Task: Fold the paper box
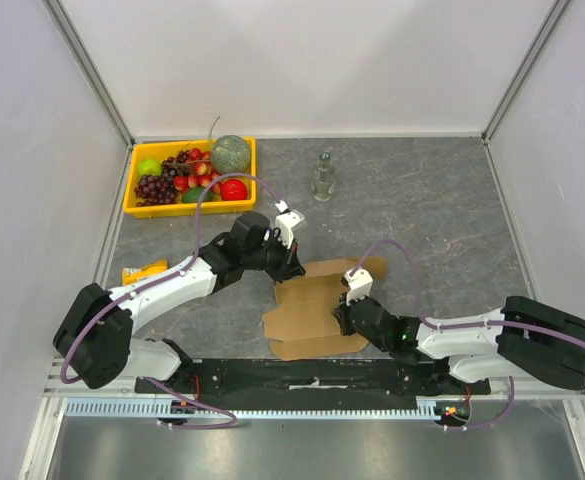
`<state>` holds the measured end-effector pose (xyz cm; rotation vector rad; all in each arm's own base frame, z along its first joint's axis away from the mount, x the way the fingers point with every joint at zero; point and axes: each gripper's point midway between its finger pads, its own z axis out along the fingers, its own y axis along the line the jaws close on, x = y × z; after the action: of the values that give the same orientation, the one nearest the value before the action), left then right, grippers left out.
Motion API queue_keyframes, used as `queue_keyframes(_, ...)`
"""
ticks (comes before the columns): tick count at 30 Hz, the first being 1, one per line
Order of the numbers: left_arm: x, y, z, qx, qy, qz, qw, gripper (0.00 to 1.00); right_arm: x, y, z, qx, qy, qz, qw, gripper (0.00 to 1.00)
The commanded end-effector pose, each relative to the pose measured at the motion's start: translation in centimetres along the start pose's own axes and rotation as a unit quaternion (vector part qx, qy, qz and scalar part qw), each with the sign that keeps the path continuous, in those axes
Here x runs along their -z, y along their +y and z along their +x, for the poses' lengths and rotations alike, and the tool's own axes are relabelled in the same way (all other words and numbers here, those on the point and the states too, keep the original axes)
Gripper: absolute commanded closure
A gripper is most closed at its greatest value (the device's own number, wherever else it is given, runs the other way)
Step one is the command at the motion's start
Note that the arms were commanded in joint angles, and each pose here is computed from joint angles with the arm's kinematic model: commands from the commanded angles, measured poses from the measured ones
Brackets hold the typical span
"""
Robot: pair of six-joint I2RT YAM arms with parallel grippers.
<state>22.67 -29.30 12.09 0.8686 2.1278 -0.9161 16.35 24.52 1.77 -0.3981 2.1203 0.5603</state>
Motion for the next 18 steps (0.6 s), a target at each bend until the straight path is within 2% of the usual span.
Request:
queue_keyframes(1, 0.5, -0.1, -0.8, 0.005, -0.021, -0.010, 1.000, 0.98, -0.6, -2.9, -0.2, 0.028, -0.012, 0.081, 0.996, 1.00)
queue_keyframes(8, 0.4, 0.6, -0.4, 0.005, -0.016, -0.026, 1.000, 0.98, -1.5, -3.9, -1.8, 0.052, -0.036, 0.120, 0.991, 0.99)
queue_keyframes(18, 0.8, 0.5, 0.3, 0.017, -0.026, -0.028, 0.999, 0.98, -1.7, -5.5, -2.0, 0.028, -0.038, 0.114, 0.992, 0.99)
